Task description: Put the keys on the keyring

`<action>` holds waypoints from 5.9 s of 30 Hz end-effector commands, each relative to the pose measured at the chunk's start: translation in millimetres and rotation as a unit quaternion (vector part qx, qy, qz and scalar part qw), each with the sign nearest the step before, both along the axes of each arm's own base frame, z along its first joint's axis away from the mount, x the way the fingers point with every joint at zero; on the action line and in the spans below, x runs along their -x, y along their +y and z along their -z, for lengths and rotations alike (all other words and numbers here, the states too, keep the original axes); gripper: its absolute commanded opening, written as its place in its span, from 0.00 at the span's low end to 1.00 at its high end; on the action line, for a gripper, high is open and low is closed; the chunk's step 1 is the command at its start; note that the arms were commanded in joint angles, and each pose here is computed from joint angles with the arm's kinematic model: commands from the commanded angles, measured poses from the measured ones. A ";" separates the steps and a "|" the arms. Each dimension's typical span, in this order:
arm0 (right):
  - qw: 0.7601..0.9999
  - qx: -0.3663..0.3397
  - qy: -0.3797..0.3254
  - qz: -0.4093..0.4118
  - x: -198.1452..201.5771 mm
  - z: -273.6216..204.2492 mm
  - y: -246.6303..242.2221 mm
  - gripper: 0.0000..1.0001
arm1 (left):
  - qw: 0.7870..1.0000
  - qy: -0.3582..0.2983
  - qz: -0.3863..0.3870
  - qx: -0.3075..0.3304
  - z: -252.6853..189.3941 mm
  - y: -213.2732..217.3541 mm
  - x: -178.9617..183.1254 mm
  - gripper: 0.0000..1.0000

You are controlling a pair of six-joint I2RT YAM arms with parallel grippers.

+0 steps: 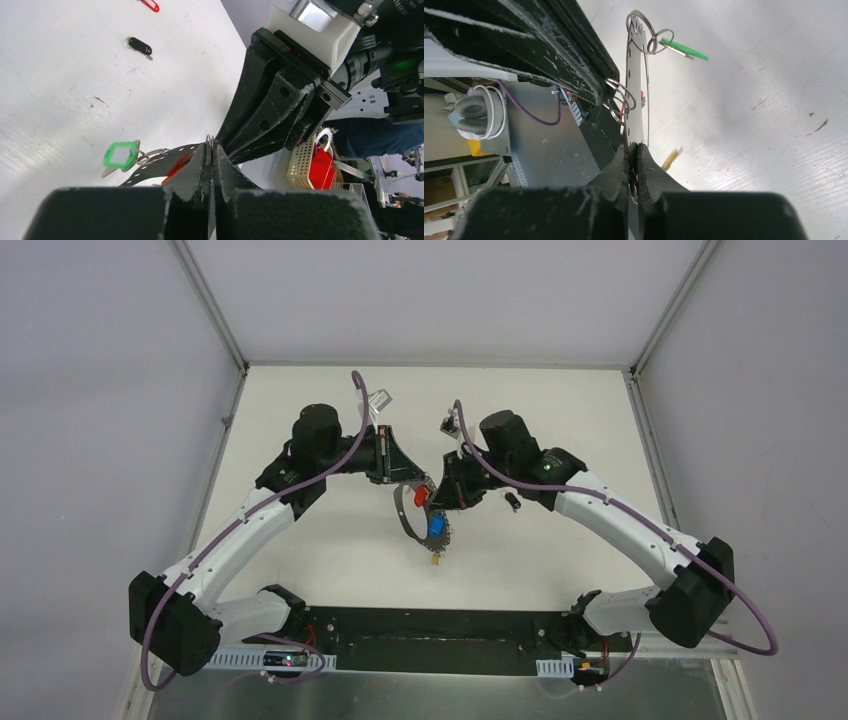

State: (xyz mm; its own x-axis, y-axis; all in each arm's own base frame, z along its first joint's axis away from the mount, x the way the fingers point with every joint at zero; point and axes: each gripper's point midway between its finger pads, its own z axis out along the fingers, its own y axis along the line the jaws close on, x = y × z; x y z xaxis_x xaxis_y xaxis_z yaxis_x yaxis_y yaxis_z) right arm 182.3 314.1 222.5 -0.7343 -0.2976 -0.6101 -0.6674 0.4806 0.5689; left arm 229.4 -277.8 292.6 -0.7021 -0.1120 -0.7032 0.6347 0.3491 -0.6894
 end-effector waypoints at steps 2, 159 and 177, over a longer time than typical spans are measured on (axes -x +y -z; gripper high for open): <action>0.996 0.034 0.061 0.051 -2.2 2.3 -6.0 0.00 | 0.999 -0.045 0.003 -0.010 -19.0 0.5 3.0 0.00; 0.866 -0.337 -0.355 -0.104 47.3 -140.0 -26.7 0.00 | 0.901 -0.413 0.116 0.071 -40.5 -16.3 93.6 0.32; 0.862 -0.354 -0.346 -0.107 50.8 -142.5 -25.7 0.00 | 0.868 -0.473 0.058 0.143 -108.7 0.1 103.3 0.29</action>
